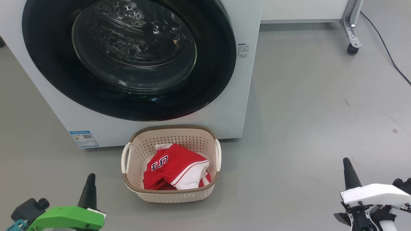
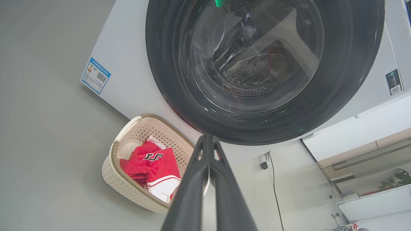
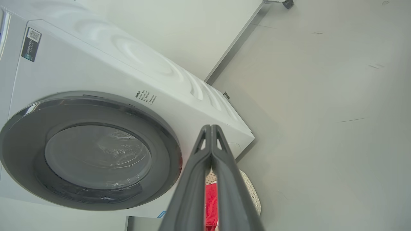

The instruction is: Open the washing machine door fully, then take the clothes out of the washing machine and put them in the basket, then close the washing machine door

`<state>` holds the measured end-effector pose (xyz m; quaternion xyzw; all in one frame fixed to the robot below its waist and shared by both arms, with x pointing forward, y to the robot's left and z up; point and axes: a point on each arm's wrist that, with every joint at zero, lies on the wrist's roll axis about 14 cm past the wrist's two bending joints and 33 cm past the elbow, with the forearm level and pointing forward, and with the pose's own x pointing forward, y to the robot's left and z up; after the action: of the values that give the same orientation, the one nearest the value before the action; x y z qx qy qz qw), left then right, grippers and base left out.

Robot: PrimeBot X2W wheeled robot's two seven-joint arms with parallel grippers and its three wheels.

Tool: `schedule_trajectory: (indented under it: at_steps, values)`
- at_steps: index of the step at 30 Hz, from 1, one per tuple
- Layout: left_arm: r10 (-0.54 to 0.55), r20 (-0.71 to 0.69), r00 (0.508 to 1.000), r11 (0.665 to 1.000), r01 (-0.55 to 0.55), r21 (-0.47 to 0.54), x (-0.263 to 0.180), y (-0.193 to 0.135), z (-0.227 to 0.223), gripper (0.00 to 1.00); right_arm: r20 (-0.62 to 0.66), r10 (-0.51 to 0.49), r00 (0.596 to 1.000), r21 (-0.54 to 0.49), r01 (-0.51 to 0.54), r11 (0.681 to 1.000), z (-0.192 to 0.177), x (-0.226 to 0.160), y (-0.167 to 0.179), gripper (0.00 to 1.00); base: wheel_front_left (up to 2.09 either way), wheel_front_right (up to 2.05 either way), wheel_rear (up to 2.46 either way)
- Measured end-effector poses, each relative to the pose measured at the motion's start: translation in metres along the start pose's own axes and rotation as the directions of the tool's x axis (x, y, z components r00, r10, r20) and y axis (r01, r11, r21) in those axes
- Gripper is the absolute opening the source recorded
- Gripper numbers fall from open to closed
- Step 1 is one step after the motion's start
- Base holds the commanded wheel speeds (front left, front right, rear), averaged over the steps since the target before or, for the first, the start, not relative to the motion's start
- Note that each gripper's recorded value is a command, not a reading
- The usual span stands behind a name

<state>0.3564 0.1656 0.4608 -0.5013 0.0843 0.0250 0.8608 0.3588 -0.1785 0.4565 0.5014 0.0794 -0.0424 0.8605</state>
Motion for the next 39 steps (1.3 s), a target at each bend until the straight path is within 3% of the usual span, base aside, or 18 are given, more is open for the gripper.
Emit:
schedule_trajectory:
  at_steps: [19, 39]
  values:
    - [-0.019, 0.014, 1.000, 0.970, 0.021, -0.243, 0.007, -0.002, 0.012, 0.00, 0.019, 0.011, 1.000, 0.249, -0.015, 0.968, 0.014, 0.004, 0.000, 0.00, 0.00, 0.00, 0.00]
    - [-0.052, 0.041, 0.998, 0.870, 0.065, -0.489, 0.012, -0.004, 0.026, 0.00, 0.068, 0.049, 0.997, 0.493, -0.076, 0.867, 0.034, 0.009, 0.006, 0.00, 0.00, 0.00, 0.00]
